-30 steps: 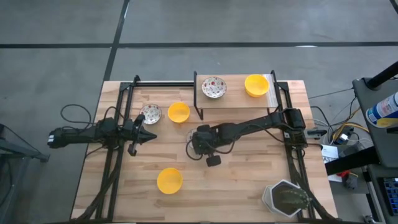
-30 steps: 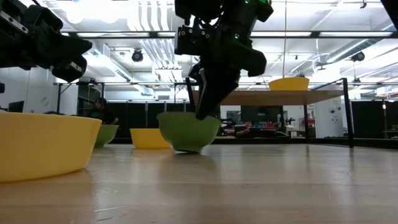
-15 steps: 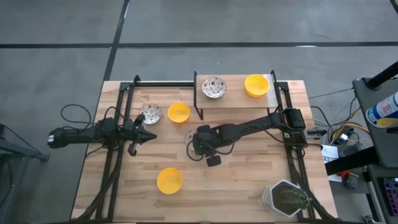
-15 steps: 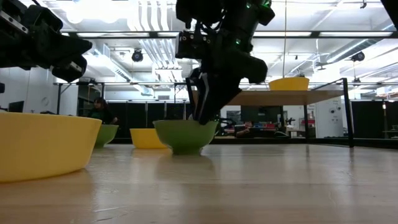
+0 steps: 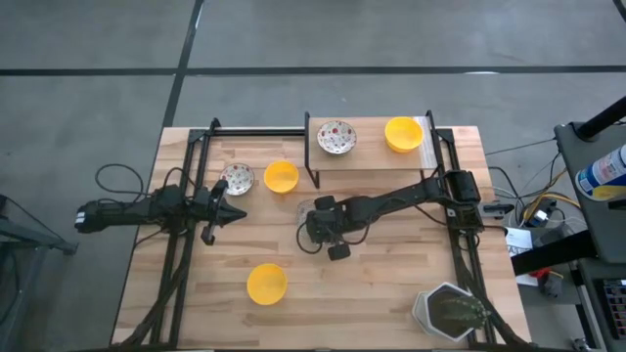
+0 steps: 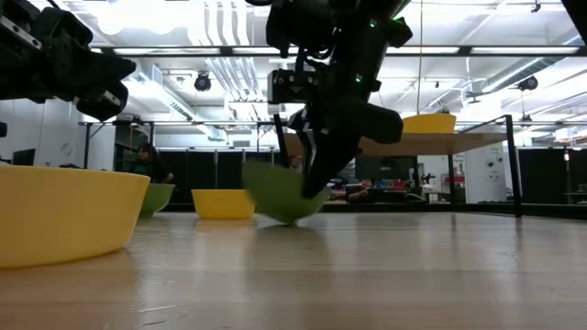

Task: Pick & Place Mini bowls
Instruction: Stack the right green patterned bowl on the green patterned bowl on the shelf

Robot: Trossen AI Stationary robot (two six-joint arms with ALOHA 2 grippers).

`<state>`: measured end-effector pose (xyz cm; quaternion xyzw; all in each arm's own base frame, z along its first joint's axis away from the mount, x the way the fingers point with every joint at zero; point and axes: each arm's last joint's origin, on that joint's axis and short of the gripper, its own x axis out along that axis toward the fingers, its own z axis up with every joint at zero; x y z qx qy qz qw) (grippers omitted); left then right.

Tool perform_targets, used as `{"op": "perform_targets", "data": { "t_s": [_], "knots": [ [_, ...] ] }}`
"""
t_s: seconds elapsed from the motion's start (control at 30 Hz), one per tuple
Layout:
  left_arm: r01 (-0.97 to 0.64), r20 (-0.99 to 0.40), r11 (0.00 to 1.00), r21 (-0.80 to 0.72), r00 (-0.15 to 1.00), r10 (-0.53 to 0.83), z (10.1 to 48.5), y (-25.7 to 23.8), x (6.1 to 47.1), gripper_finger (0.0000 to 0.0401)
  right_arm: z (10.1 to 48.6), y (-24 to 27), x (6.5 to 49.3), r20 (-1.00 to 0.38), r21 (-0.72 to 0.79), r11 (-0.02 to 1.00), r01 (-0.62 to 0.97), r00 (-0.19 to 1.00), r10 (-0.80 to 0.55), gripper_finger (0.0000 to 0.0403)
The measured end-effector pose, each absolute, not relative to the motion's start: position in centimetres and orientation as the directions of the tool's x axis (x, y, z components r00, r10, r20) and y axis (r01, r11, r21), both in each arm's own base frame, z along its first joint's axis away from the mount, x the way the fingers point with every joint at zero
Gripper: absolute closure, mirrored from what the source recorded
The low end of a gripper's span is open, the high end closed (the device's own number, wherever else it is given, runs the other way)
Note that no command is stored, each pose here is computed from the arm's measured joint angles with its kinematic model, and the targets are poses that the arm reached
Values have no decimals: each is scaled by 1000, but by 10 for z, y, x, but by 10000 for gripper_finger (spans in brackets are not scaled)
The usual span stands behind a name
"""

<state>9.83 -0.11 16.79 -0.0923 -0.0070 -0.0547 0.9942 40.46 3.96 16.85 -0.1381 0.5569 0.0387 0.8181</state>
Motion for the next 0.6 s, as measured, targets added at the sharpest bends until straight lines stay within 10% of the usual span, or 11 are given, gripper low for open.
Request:
{"op": "perform_targets", "data": {
  "t_s": [0.6],
  "knots": [
    [110, 24, 977, -183, 994, -107, 168, -1, 98, 401, 243, 56, 399, -969, -162, 947, -276, 228, -100, 393]
  ]
}}
